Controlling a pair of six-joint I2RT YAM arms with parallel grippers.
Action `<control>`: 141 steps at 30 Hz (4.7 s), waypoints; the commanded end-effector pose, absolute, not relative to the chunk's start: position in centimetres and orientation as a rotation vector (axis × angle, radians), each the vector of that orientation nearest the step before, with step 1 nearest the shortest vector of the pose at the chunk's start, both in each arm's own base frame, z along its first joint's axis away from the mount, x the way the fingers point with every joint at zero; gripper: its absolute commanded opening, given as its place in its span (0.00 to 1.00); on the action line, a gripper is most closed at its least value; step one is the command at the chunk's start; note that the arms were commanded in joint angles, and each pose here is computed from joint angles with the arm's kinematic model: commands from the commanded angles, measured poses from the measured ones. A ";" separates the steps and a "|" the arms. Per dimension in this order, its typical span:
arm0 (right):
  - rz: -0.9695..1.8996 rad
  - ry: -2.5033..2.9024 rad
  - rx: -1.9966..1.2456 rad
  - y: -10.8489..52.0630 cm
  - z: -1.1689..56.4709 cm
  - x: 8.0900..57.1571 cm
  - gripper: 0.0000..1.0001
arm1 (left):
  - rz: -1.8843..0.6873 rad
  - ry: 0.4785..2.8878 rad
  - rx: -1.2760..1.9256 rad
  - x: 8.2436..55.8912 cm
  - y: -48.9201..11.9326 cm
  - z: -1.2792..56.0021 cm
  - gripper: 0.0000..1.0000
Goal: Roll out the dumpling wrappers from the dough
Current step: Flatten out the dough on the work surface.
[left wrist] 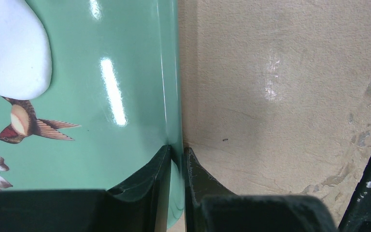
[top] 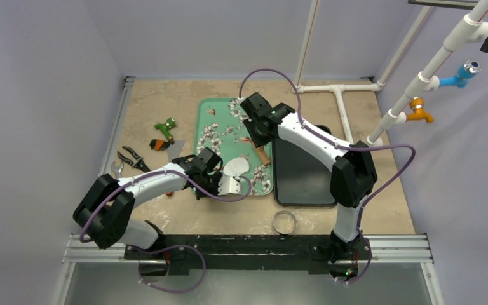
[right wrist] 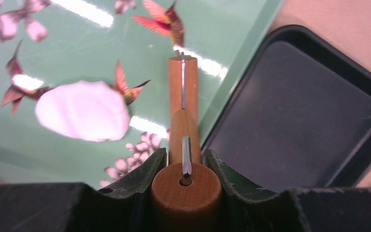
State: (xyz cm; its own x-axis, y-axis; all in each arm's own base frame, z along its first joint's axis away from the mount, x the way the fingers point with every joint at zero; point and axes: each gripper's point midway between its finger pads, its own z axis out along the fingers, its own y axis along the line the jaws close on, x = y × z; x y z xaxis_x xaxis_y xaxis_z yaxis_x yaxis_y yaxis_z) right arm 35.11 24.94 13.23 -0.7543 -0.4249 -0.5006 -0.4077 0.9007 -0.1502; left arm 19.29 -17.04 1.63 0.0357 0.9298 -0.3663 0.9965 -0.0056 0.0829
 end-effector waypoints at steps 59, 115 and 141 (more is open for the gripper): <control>0.433 2.393 -0.852 34.8 19.2 31.2 0.00 | -0.325 2.124 2.019 17.5 -15.4 0.1 0.00; -0.183 2.518 -0.584 23.4 12.2 36.5 0.00 | -0.362 2.148 1.989 17.5 -15.5 0.3 0.00; -0.013 2.469 -0.640 24.0 15.6 36.9 0.00 | -0.365 2.156 1.994 17.5 -15.5 0.3 0.00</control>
